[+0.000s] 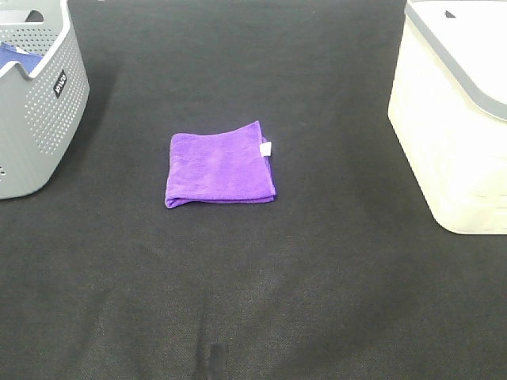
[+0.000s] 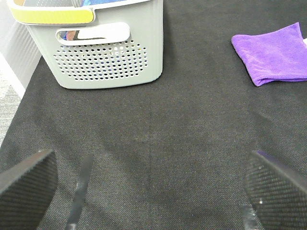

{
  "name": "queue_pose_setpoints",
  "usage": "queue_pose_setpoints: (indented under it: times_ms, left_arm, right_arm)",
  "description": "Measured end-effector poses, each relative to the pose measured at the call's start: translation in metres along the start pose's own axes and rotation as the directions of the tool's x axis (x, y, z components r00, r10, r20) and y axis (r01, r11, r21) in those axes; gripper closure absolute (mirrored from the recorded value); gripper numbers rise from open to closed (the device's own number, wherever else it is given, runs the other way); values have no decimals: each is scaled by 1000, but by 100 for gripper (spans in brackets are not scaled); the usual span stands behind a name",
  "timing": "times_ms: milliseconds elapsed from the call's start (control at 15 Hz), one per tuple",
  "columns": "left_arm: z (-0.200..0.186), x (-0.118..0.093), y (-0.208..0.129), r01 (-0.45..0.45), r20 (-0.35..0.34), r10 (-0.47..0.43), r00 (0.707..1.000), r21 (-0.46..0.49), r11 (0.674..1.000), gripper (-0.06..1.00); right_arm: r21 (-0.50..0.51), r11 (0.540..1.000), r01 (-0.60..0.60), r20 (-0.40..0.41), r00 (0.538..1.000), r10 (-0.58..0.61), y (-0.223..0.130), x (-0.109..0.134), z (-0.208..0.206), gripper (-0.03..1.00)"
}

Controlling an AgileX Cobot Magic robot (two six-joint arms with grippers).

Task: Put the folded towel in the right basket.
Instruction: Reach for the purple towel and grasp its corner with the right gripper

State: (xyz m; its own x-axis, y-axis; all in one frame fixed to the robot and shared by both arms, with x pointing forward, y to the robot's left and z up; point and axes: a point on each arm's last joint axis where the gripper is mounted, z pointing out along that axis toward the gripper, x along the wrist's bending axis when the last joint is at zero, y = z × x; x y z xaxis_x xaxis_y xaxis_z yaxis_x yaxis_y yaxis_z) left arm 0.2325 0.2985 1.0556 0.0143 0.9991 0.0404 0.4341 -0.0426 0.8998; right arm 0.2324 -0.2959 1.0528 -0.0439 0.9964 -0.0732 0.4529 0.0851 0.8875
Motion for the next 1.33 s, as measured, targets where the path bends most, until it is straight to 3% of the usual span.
queue_pose_setpoints:
  times_ms: [200, 333, 467, 733, 1000, 1133, 1333]
  left_arm:
    - [0, 0, 0, 0, 0, 0, 1000, 0, 1000, -5]
    - [0, 0, 0, 0, 0, 0, 1000, 0, 1000, -5]
    - [0, 0, 0, 0, 0, 0, 1000, 0, 1000, -5]
    - [0, 0, 0, 0, 0, 0, 1000, 0, 1000, -5]
    - [0, 0, 0, 0, 0, 0, 1000, 0, 1000, -5]
    - [0, 0, 0, 0, 0, 0, 1000, 0, 1000, -5]
    - [0, 0, 0, 0, 0, 0, 1000, 0, 1000, -5]
  right_arm:
    - [0, 1000, 0, 0, 1000, 0, 0, 0, 0, 1]
    - [40, 999, -31, -62, 998, 34, 10, 4, 0, 1]
    - [186, 980, -72, -135, 986, 98, 53, 6, 18, 1]
    - [398, 914, -85, -155, 975, 158, 159, -3, 96, 1]
    - [514, 849, -120, -199, 946, 255, 199, -1, 175, 1]
    - [565, 815, -124, -251, 916, 313, 204, 11, 212, 3]
    - [595, 804, -11, -353, 895, 274, 202, 69, 285, 4]
